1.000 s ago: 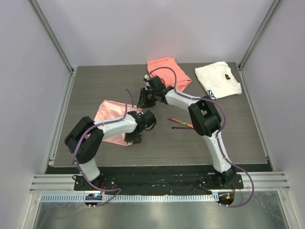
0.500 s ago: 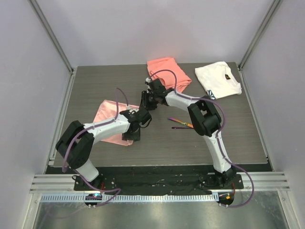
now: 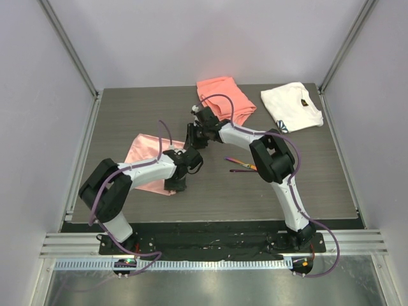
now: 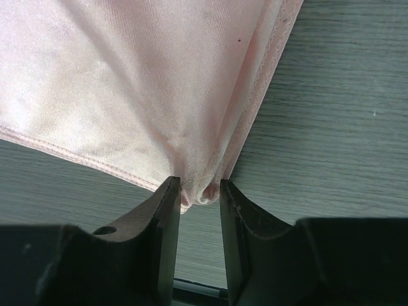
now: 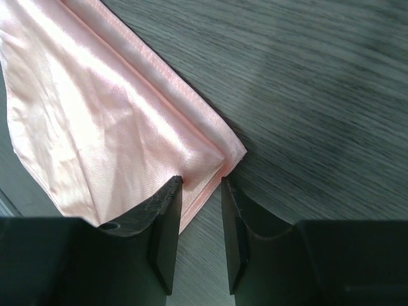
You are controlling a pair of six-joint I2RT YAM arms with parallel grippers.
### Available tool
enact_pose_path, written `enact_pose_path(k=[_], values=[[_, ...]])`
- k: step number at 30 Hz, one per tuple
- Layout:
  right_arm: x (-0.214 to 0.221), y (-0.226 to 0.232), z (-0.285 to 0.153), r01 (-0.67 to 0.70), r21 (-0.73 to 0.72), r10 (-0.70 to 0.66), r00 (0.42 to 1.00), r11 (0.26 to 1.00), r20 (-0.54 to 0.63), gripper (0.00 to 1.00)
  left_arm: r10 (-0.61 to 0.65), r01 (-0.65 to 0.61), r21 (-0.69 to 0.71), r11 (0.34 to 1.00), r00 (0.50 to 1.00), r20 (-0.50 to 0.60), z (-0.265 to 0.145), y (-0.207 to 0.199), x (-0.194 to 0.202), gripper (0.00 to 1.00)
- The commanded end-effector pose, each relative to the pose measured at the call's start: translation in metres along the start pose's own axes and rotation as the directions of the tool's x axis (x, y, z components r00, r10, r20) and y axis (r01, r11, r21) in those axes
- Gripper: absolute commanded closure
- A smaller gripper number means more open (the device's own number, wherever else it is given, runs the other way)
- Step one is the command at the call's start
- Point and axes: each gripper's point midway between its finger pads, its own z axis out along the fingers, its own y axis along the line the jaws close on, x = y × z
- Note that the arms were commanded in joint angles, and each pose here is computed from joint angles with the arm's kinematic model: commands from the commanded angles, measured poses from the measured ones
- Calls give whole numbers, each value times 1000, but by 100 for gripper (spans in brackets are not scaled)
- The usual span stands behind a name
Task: Fold the napkin into a case and place the utensils inside
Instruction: Smooth out the lower triangle-folded napkin at the center of the board.
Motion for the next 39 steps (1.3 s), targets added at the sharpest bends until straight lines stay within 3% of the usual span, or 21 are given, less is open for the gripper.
enact_pose_path(k=[1, 5, 9, 22, 29, 39], values=[[-16, 31, -19, 19, -53, -16, 998, 998, 59, 64, -19, 20, -17, 1000, 999, 36, 1, 1, -8, 66], [-16, 31, -19, 16, -53, -13, 998, 998, 59, 66, -21, 22, -29, 999, 999, 50, 1, 4, -10, 67], [-16, 30, -18, 6, -45, -3, 998, 999, 60, 68, -28, 30, -33, 999, 998, 55, 0, 5, -11, 79], [-27, 27, -20, -4, -10, 5, 995, 1000, 99, 74, -33, 35, -20, 999, 996, 87, -12, 7, -18, 100], [-40, 25, -27, 58, 41, -62, 991, 998, 120, 67, -11, 13, -27, 1000, 997, 71, -7, 4, -13, 100], [-49, 29, -13, 85, 37, -89, 989, 996, 119, 66, -4, 6, -22, 1000, 997, 74, -8, 1, -13, 100]])
